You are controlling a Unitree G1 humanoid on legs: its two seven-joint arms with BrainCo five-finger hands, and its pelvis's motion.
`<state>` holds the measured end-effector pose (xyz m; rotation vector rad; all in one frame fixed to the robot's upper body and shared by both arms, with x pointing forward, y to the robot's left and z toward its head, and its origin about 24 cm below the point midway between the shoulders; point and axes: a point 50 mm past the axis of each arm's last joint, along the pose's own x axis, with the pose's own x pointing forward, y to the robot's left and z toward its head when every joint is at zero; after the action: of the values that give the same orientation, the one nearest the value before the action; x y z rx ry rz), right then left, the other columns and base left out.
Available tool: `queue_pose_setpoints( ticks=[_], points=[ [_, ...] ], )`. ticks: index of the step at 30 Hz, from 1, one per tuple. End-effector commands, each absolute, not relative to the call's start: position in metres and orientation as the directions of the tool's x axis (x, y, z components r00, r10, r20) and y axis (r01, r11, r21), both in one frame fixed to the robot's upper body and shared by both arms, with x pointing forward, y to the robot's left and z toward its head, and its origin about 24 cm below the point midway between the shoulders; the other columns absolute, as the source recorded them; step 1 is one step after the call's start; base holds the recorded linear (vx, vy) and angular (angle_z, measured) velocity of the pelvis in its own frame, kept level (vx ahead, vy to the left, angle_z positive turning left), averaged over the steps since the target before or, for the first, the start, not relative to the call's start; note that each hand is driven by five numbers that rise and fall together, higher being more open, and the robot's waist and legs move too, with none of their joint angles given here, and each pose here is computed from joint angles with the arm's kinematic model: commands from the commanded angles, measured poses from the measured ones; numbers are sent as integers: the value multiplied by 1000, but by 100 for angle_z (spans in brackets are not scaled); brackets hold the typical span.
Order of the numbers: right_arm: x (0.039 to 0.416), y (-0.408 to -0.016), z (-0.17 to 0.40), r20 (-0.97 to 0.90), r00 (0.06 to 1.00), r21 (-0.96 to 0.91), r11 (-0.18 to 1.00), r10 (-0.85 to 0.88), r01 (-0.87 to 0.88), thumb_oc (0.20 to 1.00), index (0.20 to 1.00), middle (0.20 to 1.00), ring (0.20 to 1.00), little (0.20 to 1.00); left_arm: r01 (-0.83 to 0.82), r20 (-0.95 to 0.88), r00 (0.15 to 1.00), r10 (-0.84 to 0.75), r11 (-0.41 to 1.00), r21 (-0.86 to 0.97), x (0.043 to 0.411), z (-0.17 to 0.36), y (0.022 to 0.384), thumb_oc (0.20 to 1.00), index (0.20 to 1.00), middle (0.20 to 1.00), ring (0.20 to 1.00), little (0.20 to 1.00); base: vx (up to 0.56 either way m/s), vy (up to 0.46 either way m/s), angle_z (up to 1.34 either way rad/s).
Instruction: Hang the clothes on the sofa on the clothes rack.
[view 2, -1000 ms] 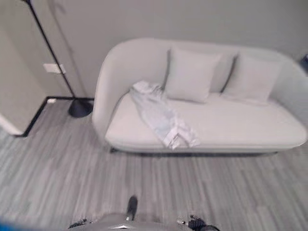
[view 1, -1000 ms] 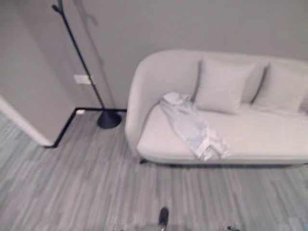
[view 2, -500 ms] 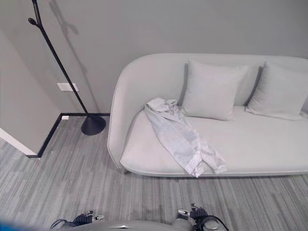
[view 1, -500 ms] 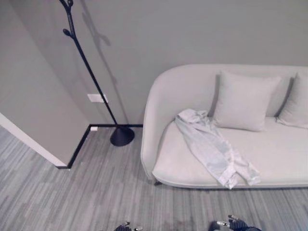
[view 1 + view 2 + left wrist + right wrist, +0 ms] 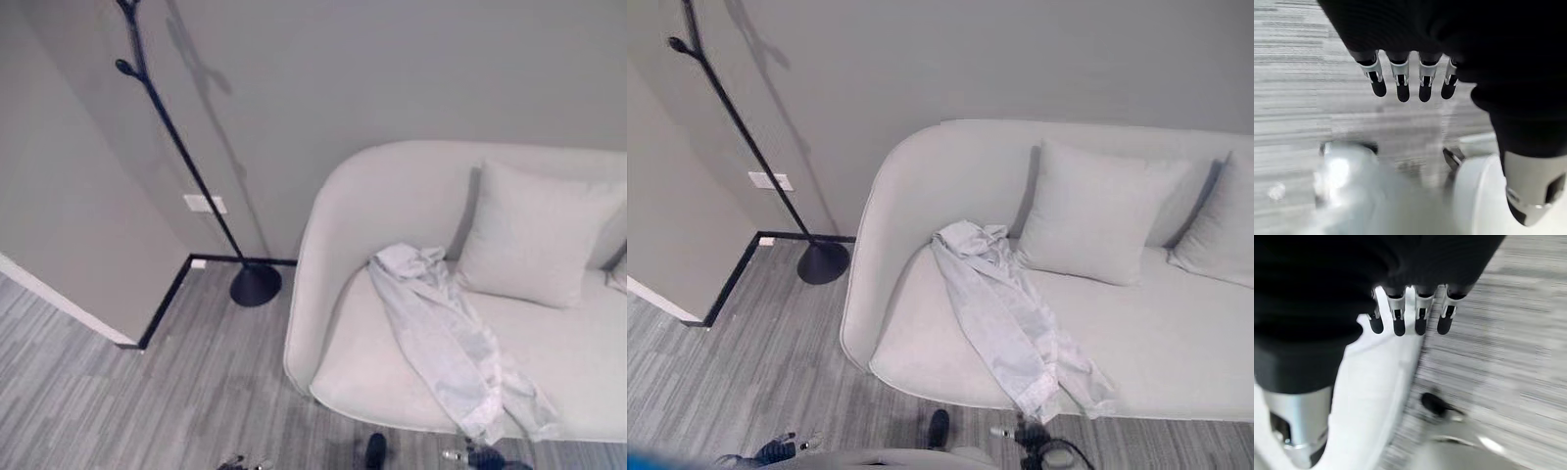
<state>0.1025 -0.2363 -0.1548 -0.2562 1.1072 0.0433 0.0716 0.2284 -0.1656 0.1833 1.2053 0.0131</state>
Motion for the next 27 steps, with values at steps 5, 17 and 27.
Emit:
queue_pose_setpoints(
  ticks=[5, 17, 27],
  points=[
    [93, -241, -156, -895, 434, -182, 974, -107, -135, 1000, 1000, 1000, 1000, 1000, 131, -912, 402, 83, 980, 147, 88, -163, 225, 1000, 1000, 1000, 1000, 1000, 104, -115, 8],
    [98, -245, -154, -885, 449, -207, 967, -121, -149, 1000, 1000, 1000, 1000, 1000, 148, -910, 409, 69, 979, 141, 93, -162, 223, 1000, 1000, 1000, 1000, 1000, 41, -61, -1],
    [98, -239, -156, -891, 442, -196, 965, -101, -174, 1000, 1000, 1000, 1000, 1000, 182, -919, 389, 60, 973, 140, 87, -164, 222, 1000, 1000, 1000, 1000, 1000, 43, 137, -10]
  ],
)
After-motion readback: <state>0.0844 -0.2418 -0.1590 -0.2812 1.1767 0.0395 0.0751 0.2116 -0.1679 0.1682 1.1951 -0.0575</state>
